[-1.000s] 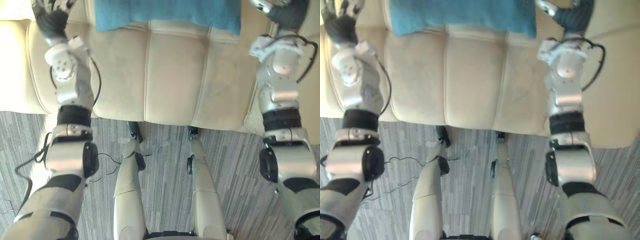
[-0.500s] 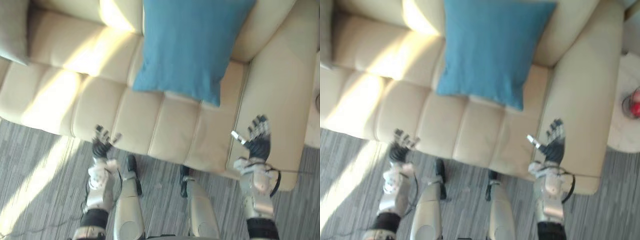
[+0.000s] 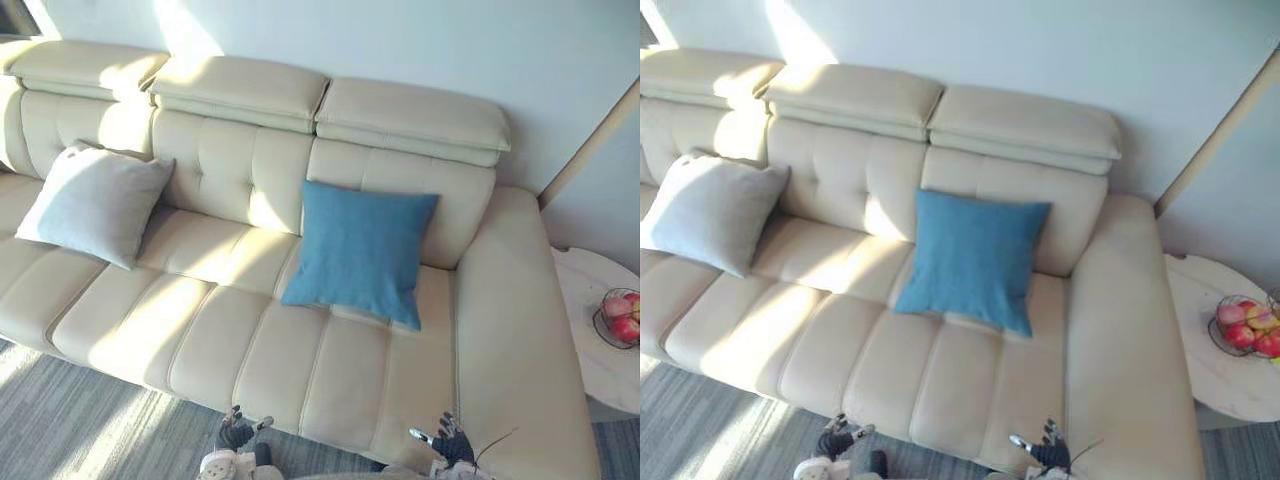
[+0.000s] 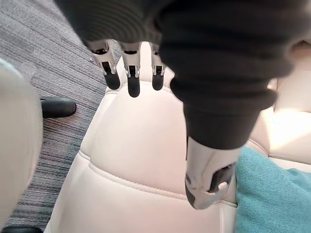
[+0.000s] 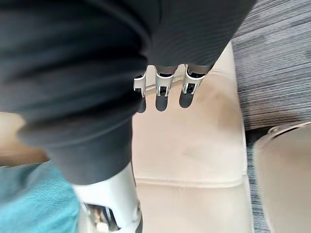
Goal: Pick up cushions and gather them together orderly.
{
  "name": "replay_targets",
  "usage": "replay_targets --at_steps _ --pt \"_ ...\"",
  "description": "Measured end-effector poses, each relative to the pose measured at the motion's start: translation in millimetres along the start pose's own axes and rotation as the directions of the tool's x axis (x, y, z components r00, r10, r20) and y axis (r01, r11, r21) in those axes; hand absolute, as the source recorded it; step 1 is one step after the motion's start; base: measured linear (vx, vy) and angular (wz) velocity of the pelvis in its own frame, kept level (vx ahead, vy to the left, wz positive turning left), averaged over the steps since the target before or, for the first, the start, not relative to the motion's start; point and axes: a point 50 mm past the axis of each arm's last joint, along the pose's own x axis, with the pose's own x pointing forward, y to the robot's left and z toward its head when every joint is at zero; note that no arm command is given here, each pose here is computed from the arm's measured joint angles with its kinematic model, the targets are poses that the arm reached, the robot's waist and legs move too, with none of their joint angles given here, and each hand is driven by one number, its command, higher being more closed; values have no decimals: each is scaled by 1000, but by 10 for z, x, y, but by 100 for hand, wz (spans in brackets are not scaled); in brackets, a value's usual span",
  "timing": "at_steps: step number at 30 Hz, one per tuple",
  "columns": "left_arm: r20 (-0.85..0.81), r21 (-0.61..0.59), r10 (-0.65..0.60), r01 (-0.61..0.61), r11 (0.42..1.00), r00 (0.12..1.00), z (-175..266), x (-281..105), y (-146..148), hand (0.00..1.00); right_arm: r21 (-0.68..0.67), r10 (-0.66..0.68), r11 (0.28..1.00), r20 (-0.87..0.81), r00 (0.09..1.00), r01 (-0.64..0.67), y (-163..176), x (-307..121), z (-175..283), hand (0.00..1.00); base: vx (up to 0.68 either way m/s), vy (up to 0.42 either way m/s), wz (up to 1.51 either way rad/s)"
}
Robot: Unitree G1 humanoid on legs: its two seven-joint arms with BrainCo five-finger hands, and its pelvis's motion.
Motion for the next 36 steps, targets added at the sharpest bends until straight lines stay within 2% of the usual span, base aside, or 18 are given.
replay_targets --at_steps 4,7,11,14,16,21,25,31,36 --pt "11 44 -3 3 999 1000 46 24 22 0 -3 29 1000 44 999 -29 118 108 212 0 -8 29 -53" --pt "63 61 -23 19 998 998 260 104 -55 0 -41 78 997 137 987 -73 312 209 554 0 -134 43 -58" --pt "125 46 -33 28 999 992 461 147 -130 0 -2 70 998 116 991 -70 340 169 456 0 -111 20 21" --pt "126 26 -3 0 1000 992 446 138 -45 0 66 65 995 69 996 -70 380 133 315 0 -196 -138 29" --pt "102 -40 17 -13 999 995 421 135 -104 0 90 51 994 113 992 -61 385 194 499 0 -311 -152 -40" --pt "89 -42 -6 10 999 996 375 114 -211 0 96 16 995 171 985 -33 358 223 677 0 -364 -186 -11" --pt "96 -42 -27 31 999 995 400 115 -287 0 91 -41 995 110 993 31 160 209 503 0 -331 -52 17" --pt "23 -27 -38 38 999 999 212 87 -294 0 58 -28 998 -21 999 29 111 160 172 0 -135 152 -3" --pt "-21 2 -14 14 1000 1000 56 48 -124 0 67 -35 997 -72 997 40 65 110 21 0 -40 154 1"
